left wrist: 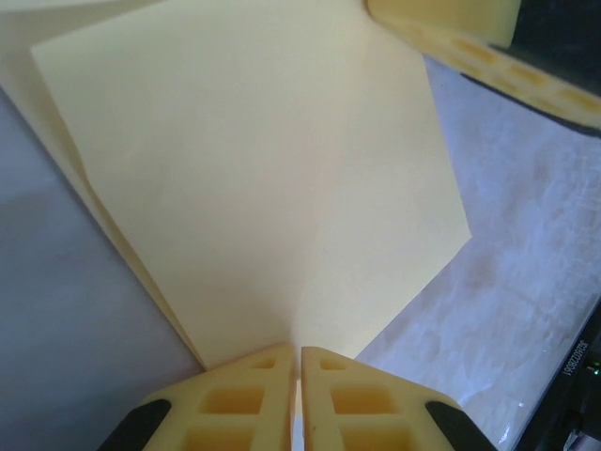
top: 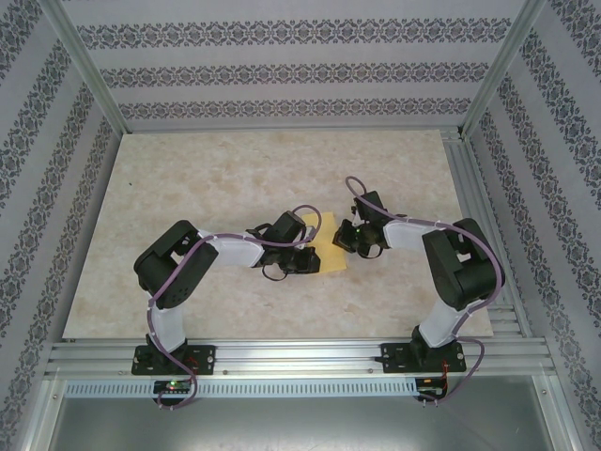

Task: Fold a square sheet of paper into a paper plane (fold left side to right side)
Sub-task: Fold the triangle a second time at the center of the table.

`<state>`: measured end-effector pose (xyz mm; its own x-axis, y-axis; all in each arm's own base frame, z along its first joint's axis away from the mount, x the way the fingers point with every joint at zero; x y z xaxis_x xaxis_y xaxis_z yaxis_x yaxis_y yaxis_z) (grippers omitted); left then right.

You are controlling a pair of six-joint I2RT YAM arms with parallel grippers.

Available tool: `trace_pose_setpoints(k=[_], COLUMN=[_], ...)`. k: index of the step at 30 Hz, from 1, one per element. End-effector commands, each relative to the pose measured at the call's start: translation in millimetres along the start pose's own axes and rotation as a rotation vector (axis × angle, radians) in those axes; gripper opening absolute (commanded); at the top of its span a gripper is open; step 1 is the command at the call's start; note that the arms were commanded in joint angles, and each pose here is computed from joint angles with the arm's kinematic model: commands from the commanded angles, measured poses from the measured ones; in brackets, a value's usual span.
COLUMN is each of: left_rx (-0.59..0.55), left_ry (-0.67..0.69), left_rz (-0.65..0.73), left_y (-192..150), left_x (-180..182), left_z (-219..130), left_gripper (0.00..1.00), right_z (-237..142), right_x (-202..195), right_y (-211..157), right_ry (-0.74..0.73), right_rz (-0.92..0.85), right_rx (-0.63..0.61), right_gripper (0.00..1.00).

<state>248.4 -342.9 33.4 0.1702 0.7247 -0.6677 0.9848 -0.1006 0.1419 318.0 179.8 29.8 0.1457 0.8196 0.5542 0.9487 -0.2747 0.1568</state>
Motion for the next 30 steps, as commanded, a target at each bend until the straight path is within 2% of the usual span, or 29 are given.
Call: trace_pose_setpoints(k=[1,8,12,20,25,30], left_rx=[0.086,0.077,0.077,0.070,0.069,0.059], left_ry=[0.093,0.087,0.084,0.082,0.071,0.040], left_rz=[-0.023,-0.016,-0.014,-0.005,0.004,0.017], left_y=[-28,-27,-26,-25,-25,-21], left_x=[23,20,19,15,11,1], left_z=[8,7,7,6,6,4], left_gripper=[0.13,0.13,0.13,0.13,0.14,0.14], right_z=[-4,-33,-42,-10,5,17], right_x=[-18,-19,-3,40,46,32], right_y=[27,38,25,-18,-23,-30], right_ry=[-0.087,-0.127,-0.053,0.108,0.101,0.033], right_rz=[-0.020,-0.054,-0.058,-0.010,-0.010,-0.005], right_rx=[-0.077,-0.135,-0.130,-0.018,0.008,0.050], right_gripper=[0.03,0.03,0.04,0.04,0.04,0.04])
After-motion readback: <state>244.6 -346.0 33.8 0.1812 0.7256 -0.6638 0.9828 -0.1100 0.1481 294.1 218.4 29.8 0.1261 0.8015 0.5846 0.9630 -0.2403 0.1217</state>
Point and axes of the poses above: each hand's point on the last joint's axis, 136 mm out from that joint toward the fingers, its own z axis out along the fingers, its own x axis along the line the jaws close on, y = z × x, the point moved 2 cm from there along -z, back along the fingers, and after that the axes turned 2 degrees about -z, right-handed, at the moved point
